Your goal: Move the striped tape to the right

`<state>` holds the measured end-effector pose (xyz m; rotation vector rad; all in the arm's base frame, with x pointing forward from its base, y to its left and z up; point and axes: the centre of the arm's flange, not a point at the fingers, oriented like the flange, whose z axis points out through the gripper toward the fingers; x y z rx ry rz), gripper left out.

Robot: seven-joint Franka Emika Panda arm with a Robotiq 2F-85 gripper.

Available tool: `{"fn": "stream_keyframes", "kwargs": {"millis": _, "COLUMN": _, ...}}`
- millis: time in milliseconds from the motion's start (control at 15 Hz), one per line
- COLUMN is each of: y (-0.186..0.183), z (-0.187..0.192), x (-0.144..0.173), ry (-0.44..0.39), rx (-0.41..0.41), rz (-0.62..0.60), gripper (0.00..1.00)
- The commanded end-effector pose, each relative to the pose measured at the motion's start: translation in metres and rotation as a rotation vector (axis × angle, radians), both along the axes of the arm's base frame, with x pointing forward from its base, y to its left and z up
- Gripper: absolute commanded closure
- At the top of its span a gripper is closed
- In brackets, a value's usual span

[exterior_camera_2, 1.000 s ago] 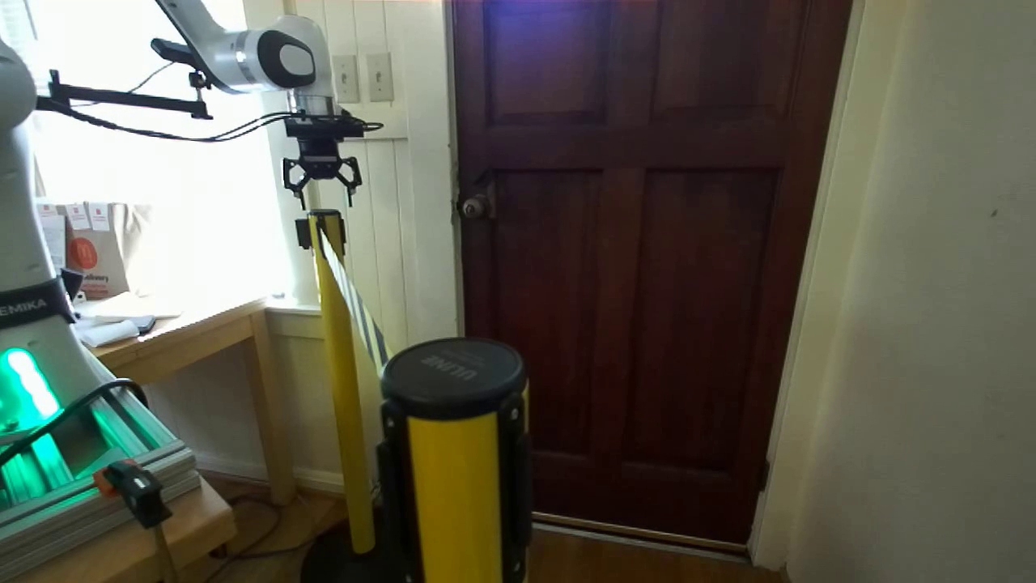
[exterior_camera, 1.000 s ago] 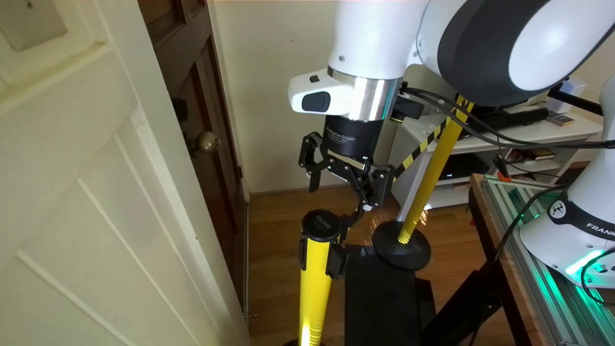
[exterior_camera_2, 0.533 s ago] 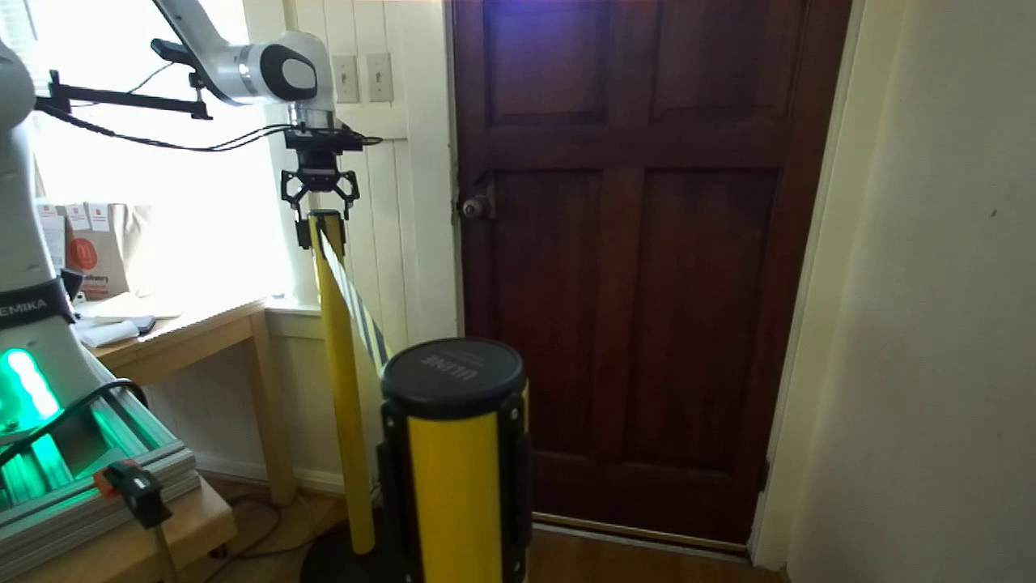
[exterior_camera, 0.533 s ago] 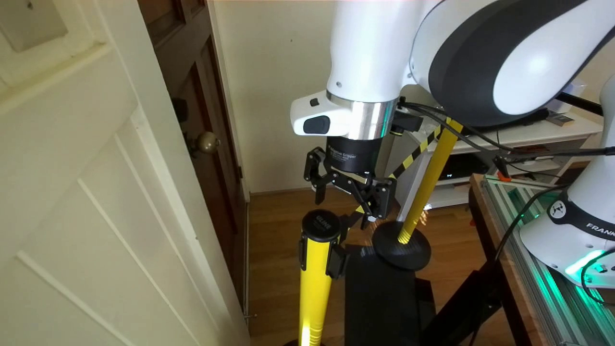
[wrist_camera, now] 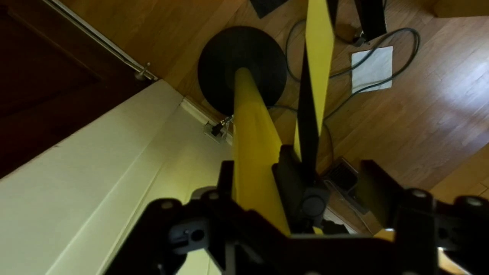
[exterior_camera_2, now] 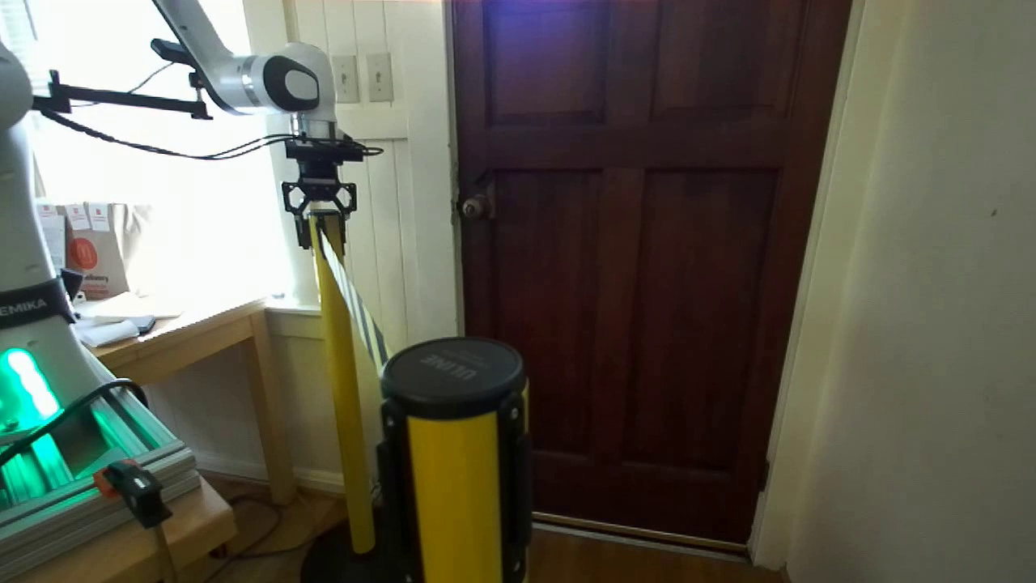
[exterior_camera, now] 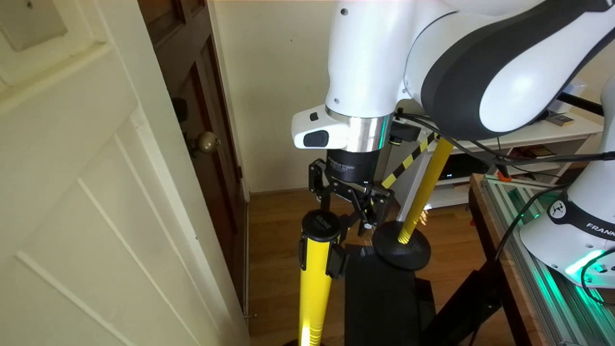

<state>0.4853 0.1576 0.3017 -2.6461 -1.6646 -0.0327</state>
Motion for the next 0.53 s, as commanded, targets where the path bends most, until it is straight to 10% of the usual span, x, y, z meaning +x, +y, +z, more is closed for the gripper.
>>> {"fn": "stream_keyframes", "kwargs": {"millis": 0, "y": 0.0084, "z": -0.0034, "x": 0.0025, "ry": -0.015, "rx": 0.005, "rz": -0.018, "gripper": 0.48}}
{"fn": "stream_keyframes", "kwargs": {"millis": 467, "y": 0.0134, "z": -0.0016, "x": -0.0035, "ry": -0.008, "rx": -0.002, "rz": -0.051, "gripper": 0.88}}
